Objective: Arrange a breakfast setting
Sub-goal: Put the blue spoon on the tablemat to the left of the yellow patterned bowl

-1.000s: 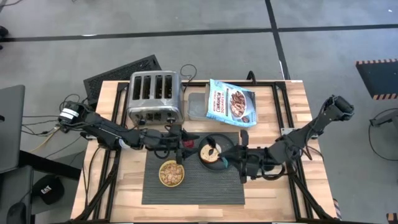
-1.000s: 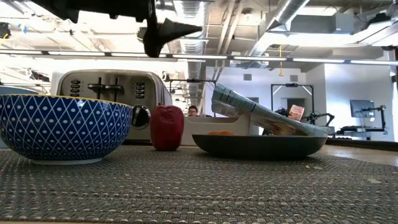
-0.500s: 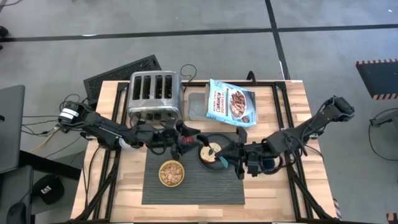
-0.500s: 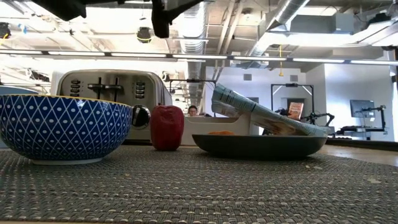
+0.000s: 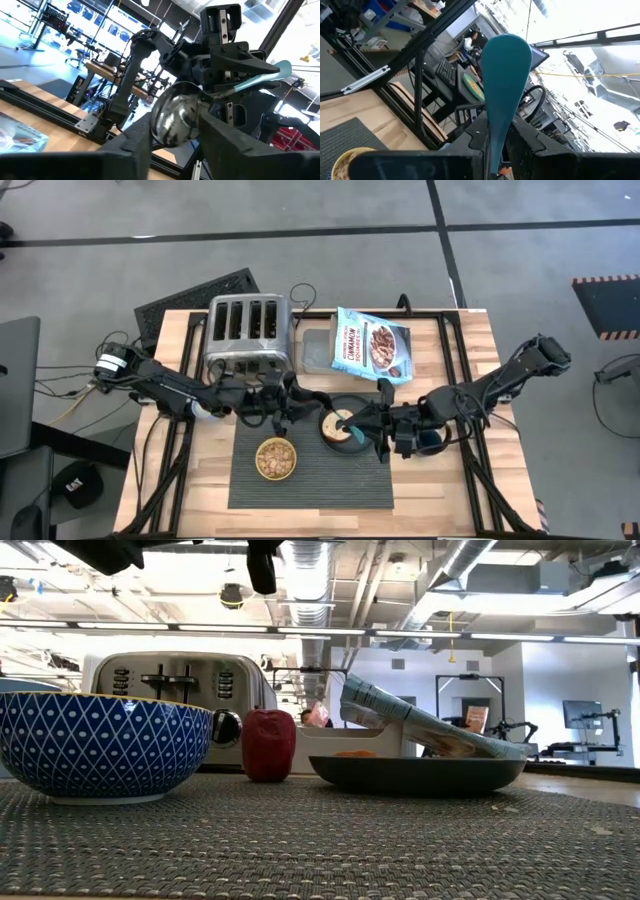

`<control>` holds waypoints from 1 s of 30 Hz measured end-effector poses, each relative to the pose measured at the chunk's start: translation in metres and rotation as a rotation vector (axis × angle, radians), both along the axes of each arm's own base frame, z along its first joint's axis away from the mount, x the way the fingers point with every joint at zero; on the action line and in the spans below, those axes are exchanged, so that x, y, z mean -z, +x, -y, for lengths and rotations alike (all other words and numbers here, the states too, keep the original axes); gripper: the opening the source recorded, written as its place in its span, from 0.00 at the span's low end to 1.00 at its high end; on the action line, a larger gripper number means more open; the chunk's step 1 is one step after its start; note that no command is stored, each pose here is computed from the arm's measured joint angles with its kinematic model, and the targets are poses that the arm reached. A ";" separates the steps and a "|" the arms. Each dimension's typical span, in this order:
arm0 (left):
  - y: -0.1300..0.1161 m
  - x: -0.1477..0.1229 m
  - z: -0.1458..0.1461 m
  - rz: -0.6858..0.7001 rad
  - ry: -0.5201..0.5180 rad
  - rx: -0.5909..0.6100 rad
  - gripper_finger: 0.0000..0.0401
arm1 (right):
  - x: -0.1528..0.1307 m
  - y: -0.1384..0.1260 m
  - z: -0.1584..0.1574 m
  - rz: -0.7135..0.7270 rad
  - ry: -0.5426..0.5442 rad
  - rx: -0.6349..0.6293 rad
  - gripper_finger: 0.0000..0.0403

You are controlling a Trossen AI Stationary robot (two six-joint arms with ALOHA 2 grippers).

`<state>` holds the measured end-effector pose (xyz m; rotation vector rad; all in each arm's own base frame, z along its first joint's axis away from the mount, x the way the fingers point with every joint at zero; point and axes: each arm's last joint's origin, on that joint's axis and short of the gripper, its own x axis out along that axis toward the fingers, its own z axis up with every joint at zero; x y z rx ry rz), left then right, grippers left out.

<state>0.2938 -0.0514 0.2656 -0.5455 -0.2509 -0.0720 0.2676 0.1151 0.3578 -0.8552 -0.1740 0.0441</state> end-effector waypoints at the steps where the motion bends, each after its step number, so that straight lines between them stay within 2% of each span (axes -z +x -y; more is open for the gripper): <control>1: 0.000 0.000 -0.001 0.000 0.003 -0.002 0.32 | 0.000 0.000 0.000 -0.001 -0.001 0.000 0.18; 10: 0.000 -0.002 -0.004 0.020 0.045 -0.013 0.03 | 0.003 0.000 0.000 -0.033 -0.007 -0.001 0.18; 15: 0.000 -0.002 -0.004 0.025 0.073 -0.021 0.02 | 0.005 0.000 0.000 -0.058 0.003 -0.001 0.22; 18: -0.001 -0.005 -0.004 0.032 0.104 -0.023 0.00 | 0.008 0.001 0.001 -0.083 0.069 0.018 0.28; 20: -0.003 -0.007 -0.004 0.033 0.119 -0.025 0.00 | 0.010 0.001 0.000 -0.109 0.117 0.040 0.33; 25: -0.017 -0.022 -0.006 0.011 0.158 -0.032 0.00 | 0.001 -0.023 -0.015 -0.112 0.226 0.143 0.49; 27: -0.024 -0.028 -0.007 -0.011 0.178 -0.040 0.00 | 0.003 -0.035 -0.021 -0.148 0.201 0.213 0.55; 30: -0.038 -0.038 -0.011 -0.053 0.208 -0.071 0.00 | 0.005 -0.052 -0.032 -0.196 0.147 0.237 0.59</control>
